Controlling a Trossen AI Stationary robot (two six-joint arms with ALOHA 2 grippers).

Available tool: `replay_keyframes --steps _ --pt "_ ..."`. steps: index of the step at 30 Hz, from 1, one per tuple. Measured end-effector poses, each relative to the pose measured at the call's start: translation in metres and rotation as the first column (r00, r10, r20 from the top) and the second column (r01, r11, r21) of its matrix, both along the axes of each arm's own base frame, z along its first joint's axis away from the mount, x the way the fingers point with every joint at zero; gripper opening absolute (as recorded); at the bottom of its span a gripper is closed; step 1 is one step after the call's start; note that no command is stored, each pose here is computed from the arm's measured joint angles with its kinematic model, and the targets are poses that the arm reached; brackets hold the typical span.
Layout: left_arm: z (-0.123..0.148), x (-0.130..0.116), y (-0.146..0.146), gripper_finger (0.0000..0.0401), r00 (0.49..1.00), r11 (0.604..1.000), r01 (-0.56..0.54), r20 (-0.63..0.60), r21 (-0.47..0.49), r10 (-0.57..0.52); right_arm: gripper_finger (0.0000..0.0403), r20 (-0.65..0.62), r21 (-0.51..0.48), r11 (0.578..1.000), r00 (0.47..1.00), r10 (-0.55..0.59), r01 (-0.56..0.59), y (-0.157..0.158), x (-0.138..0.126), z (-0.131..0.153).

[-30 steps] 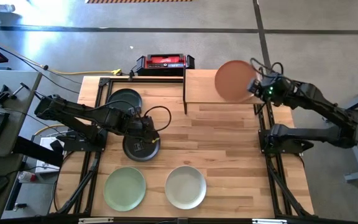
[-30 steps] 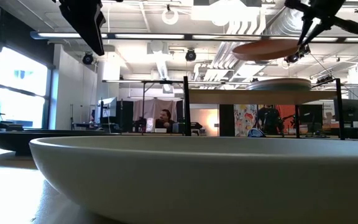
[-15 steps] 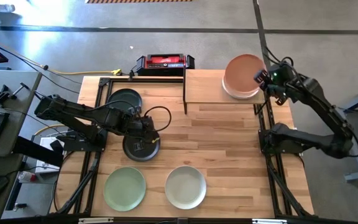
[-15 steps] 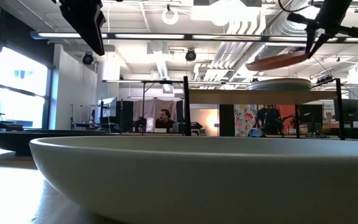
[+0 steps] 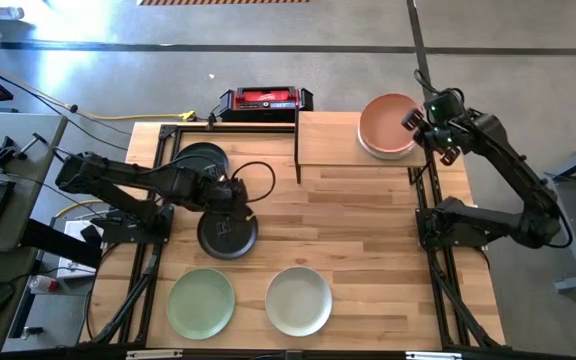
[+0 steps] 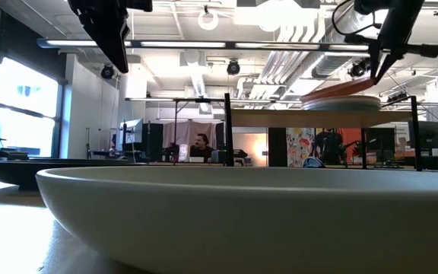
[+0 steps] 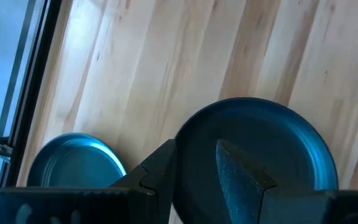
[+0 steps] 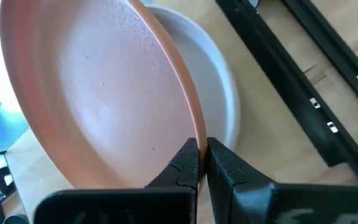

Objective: Place and stack plates onto a shelf
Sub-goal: Stack the orange plate on top of the white plate on the shelf, then put the bottom black plate on the shelf

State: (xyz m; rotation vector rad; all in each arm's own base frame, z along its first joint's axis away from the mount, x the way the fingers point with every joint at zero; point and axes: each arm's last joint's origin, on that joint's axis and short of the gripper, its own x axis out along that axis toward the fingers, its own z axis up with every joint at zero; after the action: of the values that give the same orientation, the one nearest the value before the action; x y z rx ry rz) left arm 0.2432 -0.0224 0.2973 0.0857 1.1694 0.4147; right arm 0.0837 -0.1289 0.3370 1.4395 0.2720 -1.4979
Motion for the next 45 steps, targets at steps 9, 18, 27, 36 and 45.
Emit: replay_keyframes --steps 9,18,27,36,45 --pt "-0.001 -0.001 0.009 0.0106 0.999 0.999 -0.036 -0.019 0.002 0.037 0.0004 0.027 -0.031 1.0 1.0 -0.002 0.003 -0.009 0.005 0.0" --pt "-0.001 -0.001 0.01 0.0106 0.999 0.999 -0.041 -0.02 0.001 0.041 0.0055 0.025 -0.03 1.0 1.0 -0.004 0.004 -0.01 0.005 0.0" --pt "-0.001 -0.001 0.01 0.0106 0.999 0.999 -0.041 -0.02 0.001 0.041 0.0067 0.037 -0.016 1.0 0.999 0.012 -0.012 -0.008 0.005 0.0" --pt "-0.001 -0.001 0.01 0.0106 0.999 0.999 -0.041 -0.02 0.0 0.041 0.0067 0.023 -0.052 0.991 0.992 0.122 -0.121 -0.01 0.008 0.001" --pt "-0.001 -0.001 0.009 0.0106 0.999 0.997 -0.049 -0.019 -0.056 0.048 0.0067 0.173 -0.018 0.852 0.838 0.518 -0.523 0.011 0.034 0.002"
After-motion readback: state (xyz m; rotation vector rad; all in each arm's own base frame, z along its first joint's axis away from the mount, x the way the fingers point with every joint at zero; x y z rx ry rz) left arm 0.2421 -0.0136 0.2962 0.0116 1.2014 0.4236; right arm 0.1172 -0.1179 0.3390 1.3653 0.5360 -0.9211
